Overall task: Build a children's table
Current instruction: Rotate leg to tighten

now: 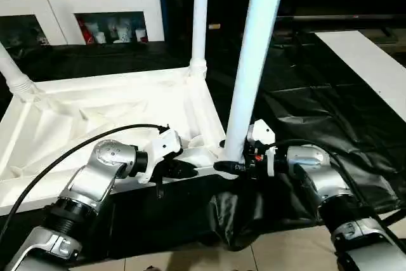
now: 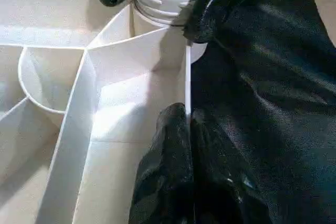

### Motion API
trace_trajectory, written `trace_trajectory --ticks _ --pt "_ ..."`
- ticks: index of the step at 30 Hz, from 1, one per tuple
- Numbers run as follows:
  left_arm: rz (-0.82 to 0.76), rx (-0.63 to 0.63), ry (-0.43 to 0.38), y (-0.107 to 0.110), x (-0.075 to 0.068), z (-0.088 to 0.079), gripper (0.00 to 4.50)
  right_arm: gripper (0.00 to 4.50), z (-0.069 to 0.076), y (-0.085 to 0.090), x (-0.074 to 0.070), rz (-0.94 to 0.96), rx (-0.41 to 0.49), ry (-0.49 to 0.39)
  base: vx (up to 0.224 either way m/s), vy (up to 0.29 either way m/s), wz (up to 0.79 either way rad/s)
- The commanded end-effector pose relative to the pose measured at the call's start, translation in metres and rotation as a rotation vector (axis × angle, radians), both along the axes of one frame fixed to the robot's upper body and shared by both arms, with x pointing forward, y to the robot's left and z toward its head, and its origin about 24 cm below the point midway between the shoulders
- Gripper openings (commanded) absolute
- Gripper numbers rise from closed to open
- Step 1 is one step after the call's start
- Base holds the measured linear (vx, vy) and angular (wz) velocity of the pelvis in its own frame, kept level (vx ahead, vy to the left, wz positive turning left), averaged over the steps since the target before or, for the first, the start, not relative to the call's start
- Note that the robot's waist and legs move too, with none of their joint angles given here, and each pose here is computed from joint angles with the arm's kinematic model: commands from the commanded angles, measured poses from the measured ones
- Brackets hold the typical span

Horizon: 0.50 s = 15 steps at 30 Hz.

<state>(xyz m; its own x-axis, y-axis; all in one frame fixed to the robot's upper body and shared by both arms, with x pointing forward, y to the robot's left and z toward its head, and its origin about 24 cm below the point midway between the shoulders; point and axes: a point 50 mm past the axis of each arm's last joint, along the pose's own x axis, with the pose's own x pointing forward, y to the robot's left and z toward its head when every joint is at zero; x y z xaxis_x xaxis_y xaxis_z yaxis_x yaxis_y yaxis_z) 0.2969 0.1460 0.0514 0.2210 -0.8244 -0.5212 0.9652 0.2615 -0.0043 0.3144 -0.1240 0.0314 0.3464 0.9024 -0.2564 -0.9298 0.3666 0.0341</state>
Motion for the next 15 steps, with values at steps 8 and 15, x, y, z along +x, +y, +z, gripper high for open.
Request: trace_trajectory --ticks 8,15 --pt "0.341 0.051 -0.097 -0.011 0.036 -0.001 0.0 2.67 -0.02 0.028 0.016 -0.423 -0.026 0.071 0.0 0.0 0.0" --pt "0.561 0.03 -0.153 -0.042 0.056 -0.002 0.0 2.66 -0.026 0.047 0.03 -0.87 -0.009 0.18 0.0 0.0 0.0"
